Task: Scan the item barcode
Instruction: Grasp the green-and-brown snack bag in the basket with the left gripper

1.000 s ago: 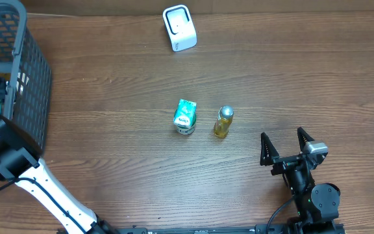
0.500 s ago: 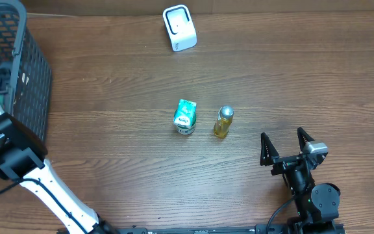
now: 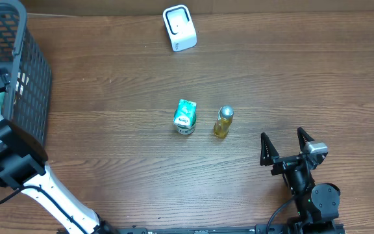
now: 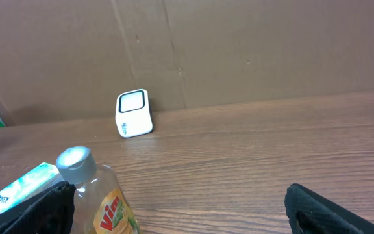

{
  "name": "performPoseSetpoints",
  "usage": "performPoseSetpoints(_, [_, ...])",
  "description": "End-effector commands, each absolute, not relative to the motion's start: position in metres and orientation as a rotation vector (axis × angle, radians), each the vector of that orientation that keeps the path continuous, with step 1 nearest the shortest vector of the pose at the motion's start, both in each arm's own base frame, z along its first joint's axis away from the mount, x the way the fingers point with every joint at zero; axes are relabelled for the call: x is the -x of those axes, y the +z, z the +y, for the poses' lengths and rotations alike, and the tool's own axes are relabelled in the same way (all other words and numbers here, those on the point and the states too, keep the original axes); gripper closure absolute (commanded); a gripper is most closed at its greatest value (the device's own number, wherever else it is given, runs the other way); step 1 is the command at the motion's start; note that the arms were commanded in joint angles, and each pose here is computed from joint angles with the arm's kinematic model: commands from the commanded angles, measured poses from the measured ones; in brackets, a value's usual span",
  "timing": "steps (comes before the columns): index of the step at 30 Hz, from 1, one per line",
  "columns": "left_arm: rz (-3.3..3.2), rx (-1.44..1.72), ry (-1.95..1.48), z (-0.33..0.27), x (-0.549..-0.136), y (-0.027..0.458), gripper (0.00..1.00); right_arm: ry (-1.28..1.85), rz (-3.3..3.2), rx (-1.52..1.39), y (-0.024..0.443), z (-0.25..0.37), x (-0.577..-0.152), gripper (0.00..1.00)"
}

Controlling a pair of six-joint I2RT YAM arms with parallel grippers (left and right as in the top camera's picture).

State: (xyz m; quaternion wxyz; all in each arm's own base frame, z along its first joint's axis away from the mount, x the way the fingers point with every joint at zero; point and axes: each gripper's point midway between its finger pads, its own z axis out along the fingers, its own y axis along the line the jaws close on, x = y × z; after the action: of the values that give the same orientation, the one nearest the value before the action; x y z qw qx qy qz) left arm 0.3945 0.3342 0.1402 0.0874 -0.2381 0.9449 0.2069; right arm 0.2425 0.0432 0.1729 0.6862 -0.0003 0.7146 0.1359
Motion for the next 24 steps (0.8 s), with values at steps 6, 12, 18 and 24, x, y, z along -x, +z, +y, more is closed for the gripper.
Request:
performPoseSetpoints(6, [2.932,0.651,0.705,0.336,-0.374,0.082,0.0,0.3,1.6,-0.01,0.17,0.041,-0.243,0.0])
performPoseSetpoints(12, [2.957,0.633,0.672,0.329,-0.371,0.054,0.0,0.3,1.6,-0.01,0.17,0.041,-0.243,0.0])
performPoseSetpoints(18, [3.015,0.578,0.638,0.313,-0.364,0.02,0.0,0.299,1.6,-0.01,0.17,0.041,-0.243,0.0])
performPoseSetpoints(24, [3.026,0.564,0.632,0.309,-0.363,0.017,0.34,0.3,1.6,-0.01,0.17,0.041,-0.243,0.0])
